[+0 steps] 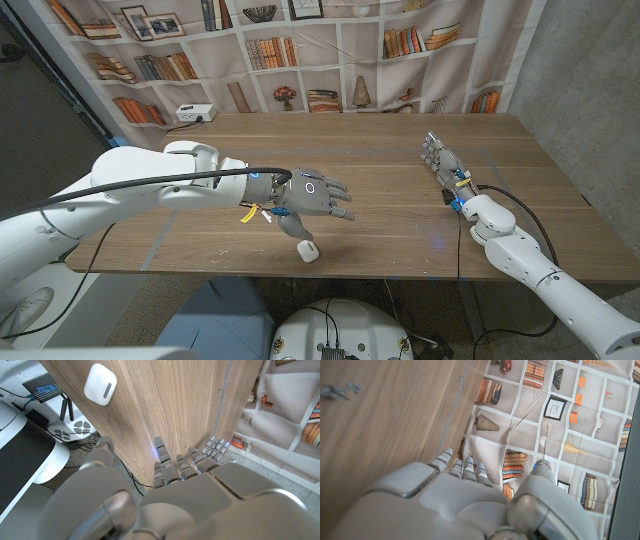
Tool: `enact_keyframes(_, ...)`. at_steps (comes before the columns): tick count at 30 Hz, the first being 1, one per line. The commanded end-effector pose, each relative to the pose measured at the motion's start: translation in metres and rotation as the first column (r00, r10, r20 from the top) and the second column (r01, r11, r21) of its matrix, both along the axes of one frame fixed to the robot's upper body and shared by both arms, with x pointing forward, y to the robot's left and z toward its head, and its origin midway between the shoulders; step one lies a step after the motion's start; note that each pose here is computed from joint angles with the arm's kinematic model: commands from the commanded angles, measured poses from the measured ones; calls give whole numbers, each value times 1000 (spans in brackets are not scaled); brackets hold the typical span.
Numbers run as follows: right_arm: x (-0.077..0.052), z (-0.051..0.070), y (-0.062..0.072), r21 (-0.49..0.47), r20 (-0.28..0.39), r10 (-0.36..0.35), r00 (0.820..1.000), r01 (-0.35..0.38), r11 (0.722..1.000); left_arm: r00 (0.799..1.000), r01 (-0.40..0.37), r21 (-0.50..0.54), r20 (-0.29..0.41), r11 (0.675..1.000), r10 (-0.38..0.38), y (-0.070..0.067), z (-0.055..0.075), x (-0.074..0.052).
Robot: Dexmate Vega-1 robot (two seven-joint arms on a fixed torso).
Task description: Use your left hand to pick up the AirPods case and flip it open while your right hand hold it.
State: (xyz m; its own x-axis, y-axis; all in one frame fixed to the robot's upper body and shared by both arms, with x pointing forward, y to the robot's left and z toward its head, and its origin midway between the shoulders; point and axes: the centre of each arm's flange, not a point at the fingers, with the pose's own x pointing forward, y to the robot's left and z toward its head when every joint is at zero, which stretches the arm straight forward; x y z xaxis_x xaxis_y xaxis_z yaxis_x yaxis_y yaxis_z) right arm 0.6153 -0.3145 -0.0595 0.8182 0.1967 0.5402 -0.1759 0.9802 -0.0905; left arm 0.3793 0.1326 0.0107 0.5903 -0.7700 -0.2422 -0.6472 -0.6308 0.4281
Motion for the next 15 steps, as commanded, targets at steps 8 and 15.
enact_keyframes(8, 0, 0, -5, 11, 4, -5, 1000, 5, 1000, 998, -70, 39, 4, 997, 69, 13, -1, 1)
enact_keyframes(15, 0, 0, -7, -3, 7, -17, 1000, 17, 1000, 997, -73, 42, 0, 996, 73, 16, 2, 3)
